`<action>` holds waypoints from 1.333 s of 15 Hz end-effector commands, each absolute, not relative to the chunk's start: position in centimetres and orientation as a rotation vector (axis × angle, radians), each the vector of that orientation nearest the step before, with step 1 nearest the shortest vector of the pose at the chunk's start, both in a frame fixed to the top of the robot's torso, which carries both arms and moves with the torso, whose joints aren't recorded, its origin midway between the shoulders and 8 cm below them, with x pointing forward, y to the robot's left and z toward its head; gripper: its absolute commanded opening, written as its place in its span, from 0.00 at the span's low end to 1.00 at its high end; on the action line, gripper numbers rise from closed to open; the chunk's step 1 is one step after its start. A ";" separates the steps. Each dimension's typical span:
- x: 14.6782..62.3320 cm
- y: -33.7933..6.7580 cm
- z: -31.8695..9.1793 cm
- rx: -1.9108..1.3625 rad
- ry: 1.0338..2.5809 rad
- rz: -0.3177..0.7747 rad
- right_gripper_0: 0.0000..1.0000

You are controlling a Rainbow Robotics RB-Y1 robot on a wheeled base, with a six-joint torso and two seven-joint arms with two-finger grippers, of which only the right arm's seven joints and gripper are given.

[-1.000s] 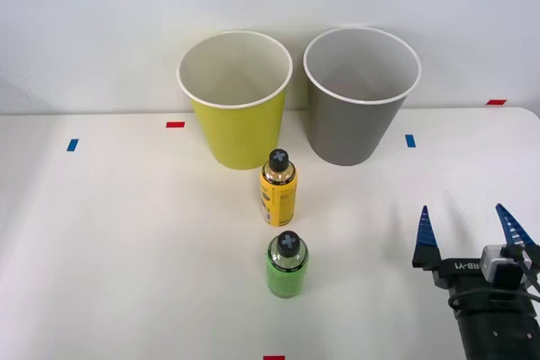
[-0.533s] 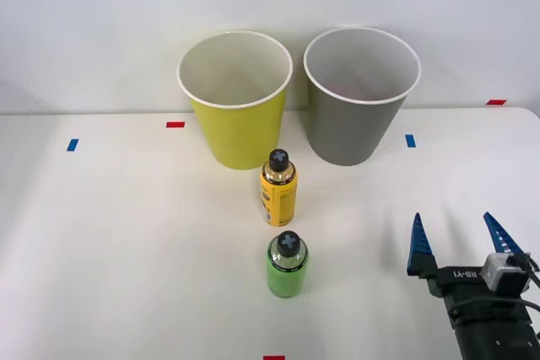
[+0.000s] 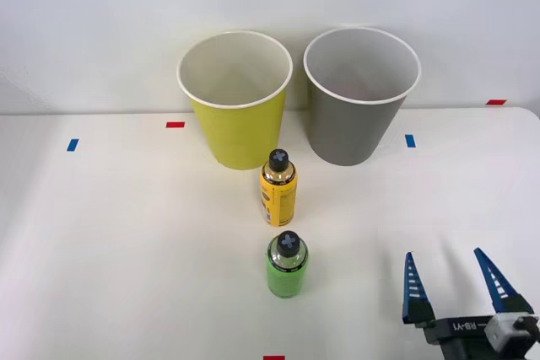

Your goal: Put cans in the gray bin, plastic bottles in the light green bin

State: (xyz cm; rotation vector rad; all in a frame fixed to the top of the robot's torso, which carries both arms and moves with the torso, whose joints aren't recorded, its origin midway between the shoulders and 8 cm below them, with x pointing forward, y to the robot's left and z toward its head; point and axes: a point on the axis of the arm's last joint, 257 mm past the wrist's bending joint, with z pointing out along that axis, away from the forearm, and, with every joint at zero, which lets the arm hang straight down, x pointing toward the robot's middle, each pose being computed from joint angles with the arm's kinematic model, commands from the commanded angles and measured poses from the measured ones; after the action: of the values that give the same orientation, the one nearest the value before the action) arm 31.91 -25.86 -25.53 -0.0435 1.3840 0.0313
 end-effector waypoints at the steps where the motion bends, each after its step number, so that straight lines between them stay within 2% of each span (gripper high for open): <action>1: 29.7 -25.6 -26.7 -0.056 1.399 -0.088 1.00; 5: 27.3 -26.0 -27.6 -0.023 1.427 -0.178 1.00; 8: 25.6 -24.7 -28.6 0.001 1.462 -0.142 1.00; 12: 25.1 -22.6 -29.2 -0.125 1.481 -0.073 1.00; 20: 24.6 -21.8 -29.5 -0.111 1.495 -0.078 1.00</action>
State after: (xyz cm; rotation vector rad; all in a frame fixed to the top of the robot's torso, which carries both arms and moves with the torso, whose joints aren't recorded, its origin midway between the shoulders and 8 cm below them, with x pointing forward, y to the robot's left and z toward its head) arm 24.67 -21.68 -29.48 -0.1193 1.4916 -0.0756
